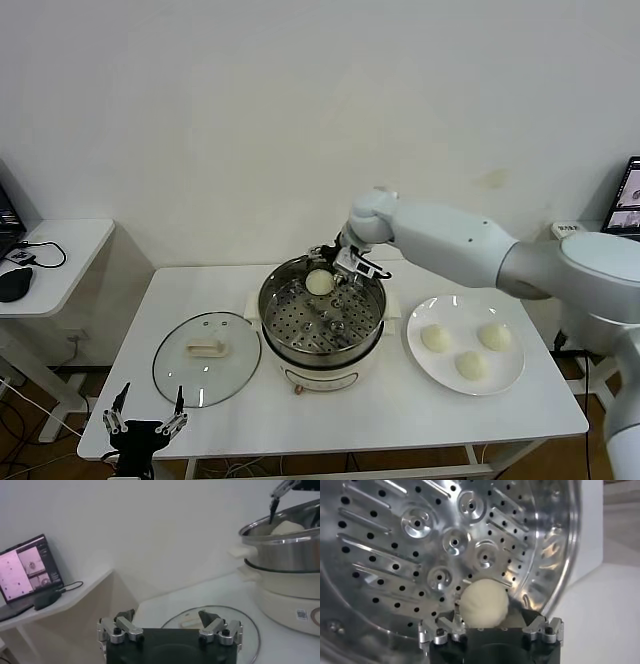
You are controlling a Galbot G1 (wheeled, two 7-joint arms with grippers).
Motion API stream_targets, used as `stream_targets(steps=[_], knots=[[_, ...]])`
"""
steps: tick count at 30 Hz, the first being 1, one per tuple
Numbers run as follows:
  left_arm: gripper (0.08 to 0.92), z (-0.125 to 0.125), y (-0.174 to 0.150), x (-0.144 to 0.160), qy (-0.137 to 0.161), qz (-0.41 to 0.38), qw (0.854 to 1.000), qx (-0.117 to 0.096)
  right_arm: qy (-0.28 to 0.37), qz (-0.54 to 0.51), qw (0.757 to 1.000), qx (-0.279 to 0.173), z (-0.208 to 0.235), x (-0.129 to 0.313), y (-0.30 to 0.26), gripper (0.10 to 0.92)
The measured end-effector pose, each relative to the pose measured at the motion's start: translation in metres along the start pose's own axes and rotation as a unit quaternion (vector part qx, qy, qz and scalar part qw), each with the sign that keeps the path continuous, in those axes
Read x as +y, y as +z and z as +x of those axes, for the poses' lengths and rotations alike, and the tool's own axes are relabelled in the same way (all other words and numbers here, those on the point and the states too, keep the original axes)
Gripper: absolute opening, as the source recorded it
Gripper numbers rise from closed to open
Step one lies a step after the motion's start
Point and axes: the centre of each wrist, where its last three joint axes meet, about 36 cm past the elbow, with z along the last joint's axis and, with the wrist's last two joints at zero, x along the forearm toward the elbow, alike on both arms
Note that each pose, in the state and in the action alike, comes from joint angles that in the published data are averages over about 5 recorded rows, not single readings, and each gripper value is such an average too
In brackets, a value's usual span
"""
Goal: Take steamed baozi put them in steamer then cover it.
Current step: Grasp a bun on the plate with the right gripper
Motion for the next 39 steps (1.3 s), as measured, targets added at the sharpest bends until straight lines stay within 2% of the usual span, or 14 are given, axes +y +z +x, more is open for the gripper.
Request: stream_targets(steps=[8, 14, 19, 27, 39], knots=[[0.823, -0.006, -0.007, 0.009, -0.001, -0.002, 1.0, -0.008, 0.003, -0.132, 0.991, 0.034, 0.069, 0.035, 0.014, 0.823], [0.823, -0.01, -0.011, 0.014, -0.001, -0.002, 1.0, -0.014, -0.01, -0.228, 0.972, 0.054, 0.108, 0.095, 0.027, 0.823], [0.823, -0.015, -0.011, 0.017, 0.002, -0.002, 1.0, -0.016, -0.026, -0.291, 0.954, 0.068, 0.124, 0.151, 0.035, 0.823], [0.823, -0.019, -0.012, 0.019, 0.004, -0.003, 1.0, -0.016, -0.052, -0.357, 0.929, 0.085, 0.114, 0.223, 0.037, 0.823], [0.823, -0.024, -0.009, 0.023, 0.003, -0.008, 1.0, -0.008, -0.095, -0.405, 0.904, 0.093, 0.056, 0.291, 0.039, 0.823]])
